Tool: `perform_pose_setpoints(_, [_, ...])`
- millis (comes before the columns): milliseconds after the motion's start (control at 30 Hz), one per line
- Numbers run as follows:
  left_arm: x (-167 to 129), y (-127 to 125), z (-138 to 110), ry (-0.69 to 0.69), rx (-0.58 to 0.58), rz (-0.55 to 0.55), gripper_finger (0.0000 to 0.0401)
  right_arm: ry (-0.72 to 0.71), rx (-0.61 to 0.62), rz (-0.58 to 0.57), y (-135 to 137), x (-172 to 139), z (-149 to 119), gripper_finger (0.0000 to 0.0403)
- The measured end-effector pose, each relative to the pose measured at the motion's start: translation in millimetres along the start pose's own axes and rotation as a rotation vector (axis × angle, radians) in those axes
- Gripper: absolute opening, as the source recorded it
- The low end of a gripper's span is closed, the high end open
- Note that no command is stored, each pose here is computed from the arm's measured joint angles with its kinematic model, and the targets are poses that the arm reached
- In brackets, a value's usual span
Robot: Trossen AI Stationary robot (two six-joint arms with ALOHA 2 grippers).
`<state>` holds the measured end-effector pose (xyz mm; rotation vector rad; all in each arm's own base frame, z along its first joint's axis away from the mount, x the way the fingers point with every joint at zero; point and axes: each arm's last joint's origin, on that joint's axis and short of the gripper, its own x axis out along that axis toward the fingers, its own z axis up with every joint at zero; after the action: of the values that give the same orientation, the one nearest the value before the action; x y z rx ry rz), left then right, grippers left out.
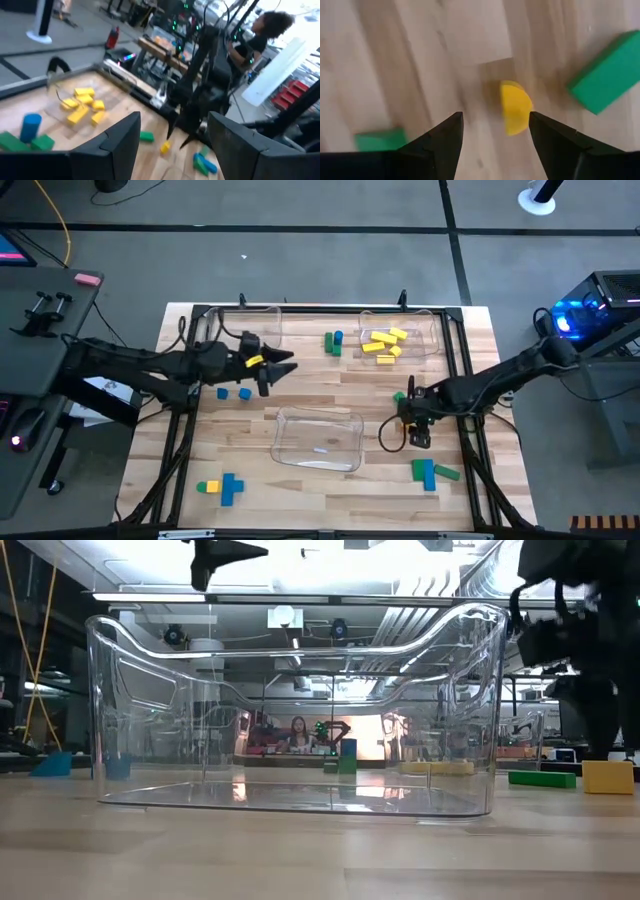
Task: Sort blocks
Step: Put the yellow block into the right transparent bin
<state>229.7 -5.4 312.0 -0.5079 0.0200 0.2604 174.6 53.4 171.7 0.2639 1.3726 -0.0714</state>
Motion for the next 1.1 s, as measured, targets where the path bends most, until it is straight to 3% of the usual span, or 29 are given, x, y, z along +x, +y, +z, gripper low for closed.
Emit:
perform_pose_setpoints(167, [-3.0, 0.5, 2.5, -0.016, 0.005, 0.016, 0.0215, -0.011, -0.001, -0.078, -3.9, 11.0, -1.5, 0.0224])
perform_pose_setpoints(500, [1.9, 1.5, -2.4, 0.007, 0.01, 0.027, 0.0215, 0.027, -0.06, -0.081, -0.4, 28.6, 5.1, 0.0216])
perform_pose_setpoints(600, [2.5, 1.3, -2.8, 0.01, -0.006, 0.022, 0.0215, 0.038, -0.059, -0.087, 0.4, 34.8, 7.0, 0.0183])
perform_pose_setpoints(733, [2.6, 1.3, -2.8, 0.009, -0.006, 0.022, 0.0215, 0.081, -0.016, -0.097, -0.2, 33.9, 6.7, 0.0102])
perform_pose_setpoints(767, [2.4, 1.2, -2.7, 0.009, -0.006, 0.021, 0.0215, 0.095, -0.012, -0.087, 0.5, 30.9, 7.1, 0.0084])
perform_pose_setpoints(933, [2.3, -0.2, -0.3, -0.012, -0.014, 0.005, 0.0215, 0.007, -0.071, -0.062, 7.6, -12.7, 31.1, 0.0085])
perform_pose_setpoints(1033, [2.2, -2.5, 3.2, -0.042, 0.002, -0.027, 0.0215, -0.161, -0.093, -0.166, 3.8, -50.2, 57.5, 0.0085])
perform_pose_setpoints(1100, [2.0, -4.2, 5.8, -0.067, 0.031, -0.048, 0.0215, -0.261, -0.068, -0.294, -7.4, -72.6, 74.4, 0.0085])
